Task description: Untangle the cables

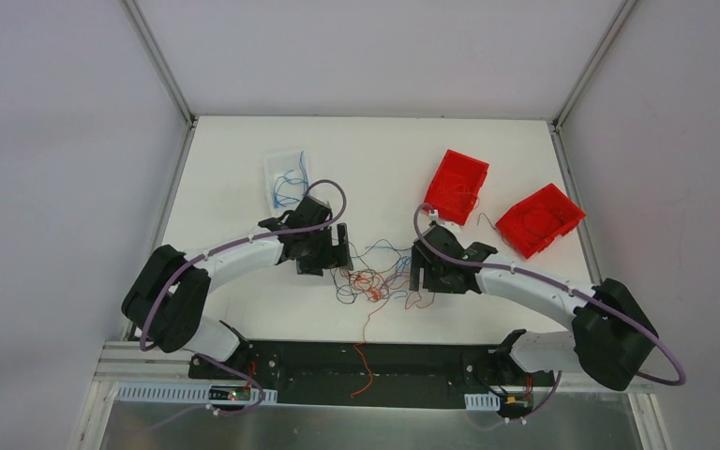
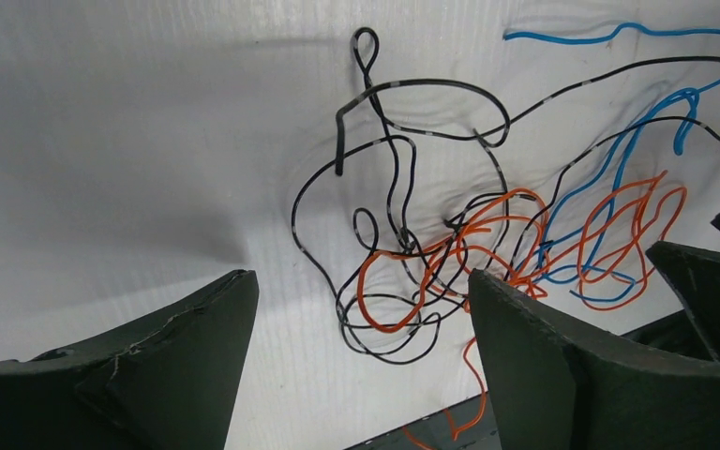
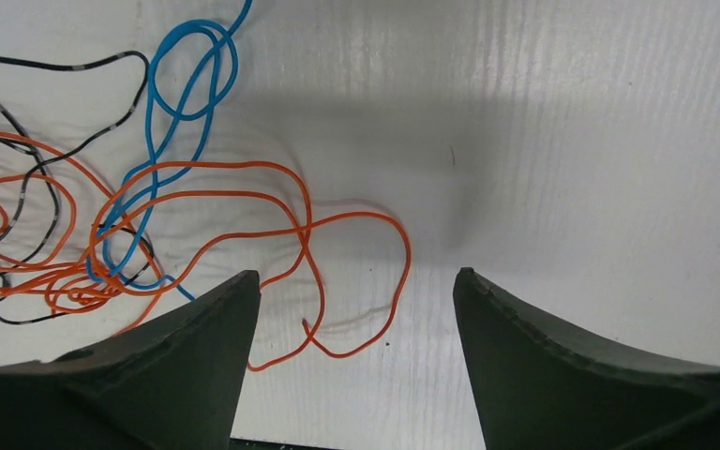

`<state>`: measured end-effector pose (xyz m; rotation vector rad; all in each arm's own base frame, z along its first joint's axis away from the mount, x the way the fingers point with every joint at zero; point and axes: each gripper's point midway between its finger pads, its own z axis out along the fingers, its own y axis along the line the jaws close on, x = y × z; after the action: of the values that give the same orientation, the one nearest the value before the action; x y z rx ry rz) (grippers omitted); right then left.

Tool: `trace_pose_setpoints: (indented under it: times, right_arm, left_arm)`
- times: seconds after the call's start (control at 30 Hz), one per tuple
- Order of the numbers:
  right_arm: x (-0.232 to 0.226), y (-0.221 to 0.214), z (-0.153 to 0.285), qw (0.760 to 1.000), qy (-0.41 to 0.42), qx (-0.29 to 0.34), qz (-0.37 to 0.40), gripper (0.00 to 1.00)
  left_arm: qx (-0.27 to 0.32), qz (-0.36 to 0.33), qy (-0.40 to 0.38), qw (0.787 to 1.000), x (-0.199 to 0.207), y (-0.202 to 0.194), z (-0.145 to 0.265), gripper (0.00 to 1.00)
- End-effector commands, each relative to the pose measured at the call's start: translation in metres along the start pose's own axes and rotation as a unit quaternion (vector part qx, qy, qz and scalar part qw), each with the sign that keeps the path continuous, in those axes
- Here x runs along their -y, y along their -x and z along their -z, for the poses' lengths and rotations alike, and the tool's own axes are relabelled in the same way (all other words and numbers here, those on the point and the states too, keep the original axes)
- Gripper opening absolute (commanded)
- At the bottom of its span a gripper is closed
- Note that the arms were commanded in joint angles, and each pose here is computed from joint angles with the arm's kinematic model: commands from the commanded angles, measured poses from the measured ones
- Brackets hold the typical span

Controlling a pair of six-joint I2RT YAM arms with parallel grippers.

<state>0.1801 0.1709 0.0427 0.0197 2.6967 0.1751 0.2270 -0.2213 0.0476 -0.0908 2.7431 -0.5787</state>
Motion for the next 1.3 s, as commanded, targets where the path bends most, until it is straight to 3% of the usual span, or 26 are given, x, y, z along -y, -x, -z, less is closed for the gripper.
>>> trace_pose_setpoints:
  times: [0.0,0.17,0.23,0.3,0.37,0.43,0.6,0.83,0.87,0.93,0.97,1.0,1.13,1.27]
  right_arm:
    - [-0.010,0.001,-0.012,1.000,0.011,-0.009,0.016,0.76]
    - [-0.005,-0.005,-0.027,1.000,-0.011,-0.019,0.016,0.64]
    - [-0.004,-0.003,-0.032,0.999,-0.022,-0.019,0.017,0.54]
    - [-0.002,0.004,-0.033,0.999,-0.039,-0.008,0.011,0.35]
    - [0.007,0.016,-0.032,0.998,-0.059,0.010,-0.002,0.11]
    - [0.018,0.031,-0.024,0.997,-0.068,0.031,-0.024,0.00]
    - [0.053,0.072,0.008,0.989,-0.057,0.092,-0.097,0.00]
    - [0.087,0.111,0.061,0.971,-0.026,0.159,-0.176,0.00]
    - [0.079,0.111,0.064,0.973,-0.001,0.153,-0.172,0.01]
    - [0.052,0.107,0.066,0.980,0.072,0.122,-0.142,0.52]
    - [0.036,0.102,0.066,0.981,0.111,0.102,-0.124,0.71]
    - [0.024,0.098,0.065,0.981,0.141,0.087,-0.105,0.80]
    - [0.003,0.083,0.050,0.990,0.130,0.046,-0.017,0.84]
    - [-0.026,0.058,0.031,0.989,0.113,0.014,0.090,0.79]
  left_arm:
    - [0.015,0.001,-0.038,0.999,0.022,0.012,-0.007,0.83]
    - [0.027,0.005,-0.044,0.999,0.024,0.017,-0.016,0.65]
    - [0.033,0.003,-0.048,0.998,0.026,0.021,-0.017,0.53]
    - [0.040,0.001,-0.047,0.998,0.026,0.024,-0.017,0.39]
    - [0.054,0.000,-0.045,0.998,0.024,0.032,-0.013,0.17]
    - [0.077,0.004,-0.042,0.996,0.015,0.040,-0.003,0.02]
    - [0.113,0.039,-0.050,0.992,-0.017,0.067,0.030,0.00]
    - [0.158,0.034,-0.025,0.987,-0.034,0.085,0.070,0.00]
    - [0.160,0.033,-0.031,0.986,-0.031,0.087,0.073,0.00]
    - [0.155,0.029,-0.049,0.986,-0.021,0.089,0.076,0.00]
    - [0.151,0.024,-0.058,0.987,-0.017,0.090,0.076,0.00]
    - [0.146,0.019,-0.064,0.987,-0.014,0.092,0.076,0.00]
    - [0.133,0.015,-0.073,0.988,-0.009,0.091,0.072,0.00]
    - [0.131,0.010,-0.072,0.989,-0.013,0.085,0.072,0.00]
